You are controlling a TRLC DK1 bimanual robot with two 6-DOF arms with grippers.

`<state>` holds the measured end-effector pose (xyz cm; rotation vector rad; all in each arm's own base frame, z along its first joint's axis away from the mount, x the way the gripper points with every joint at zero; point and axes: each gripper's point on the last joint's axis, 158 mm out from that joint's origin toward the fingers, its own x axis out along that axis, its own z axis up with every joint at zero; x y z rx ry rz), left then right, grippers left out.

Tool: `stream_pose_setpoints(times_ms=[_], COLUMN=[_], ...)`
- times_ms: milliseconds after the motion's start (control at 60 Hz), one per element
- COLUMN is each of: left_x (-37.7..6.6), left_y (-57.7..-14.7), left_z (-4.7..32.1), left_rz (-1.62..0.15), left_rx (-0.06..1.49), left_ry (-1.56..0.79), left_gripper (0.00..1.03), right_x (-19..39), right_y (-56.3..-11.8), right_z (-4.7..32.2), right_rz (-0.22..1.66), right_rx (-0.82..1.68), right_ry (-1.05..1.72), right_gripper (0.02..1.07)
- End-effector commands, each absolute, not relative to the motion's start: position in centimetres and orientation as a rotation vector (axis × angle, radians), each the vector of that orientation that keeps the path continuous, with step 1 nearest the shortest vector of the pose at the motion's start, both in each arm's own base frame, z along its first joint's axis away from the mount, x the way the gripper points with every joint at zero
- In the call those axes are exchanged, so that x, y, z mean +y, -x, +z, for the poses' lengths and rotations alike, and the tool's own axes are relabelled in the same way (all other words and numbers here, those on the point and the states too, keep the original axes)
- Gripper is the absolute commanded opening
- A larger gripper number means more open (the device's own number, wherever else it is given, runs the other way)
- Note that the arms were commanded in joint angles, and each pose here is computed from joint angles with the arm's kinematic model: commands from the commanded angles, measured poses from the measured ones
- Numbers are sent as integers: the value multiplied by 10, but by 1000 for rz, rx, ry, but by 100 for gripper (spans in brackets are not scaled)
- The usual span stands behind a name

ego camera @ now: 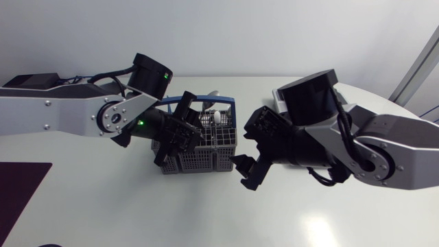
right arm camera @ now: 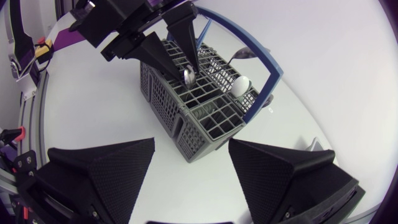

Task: Unload the cutlery basket into the drawer organizer.

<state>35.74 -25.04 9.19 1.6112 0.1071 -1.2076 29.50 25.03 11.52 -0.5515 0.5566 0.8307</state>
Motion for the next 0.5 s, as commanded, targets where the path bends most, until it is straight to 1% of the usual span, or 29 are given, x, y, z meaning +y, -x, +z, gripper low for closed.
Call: stream_pose_setpoints(times_ms=[0,67,133,150,333,483], left_x=[-257,-256,-256,-255,-255,-254], left_y=[-366,-368,-370,-370,-370,-369], left_z=[91,88,87,86,87,95], left_rz=[-1208,-1197,-1191,-1190,-1188,-1170], left_rx=[77,82,85,88,86,77], left_ry=[-1655,-1662,-1669,-1667,-1666,-1659], left_gripper=[32,25,21,19,15,13], right_x=[244,242,243,242,242,242], right_y=[-292,-291,-291,-290,-291,-291], right_z=[110,109,109,109,108,107], right_rz=[829,828,830,830,828,828], right_rx=[557,561,559,559,558,557], right_ry=[557,557,556,556,556,555], right_gripper=[88,88,88,88,88,88])
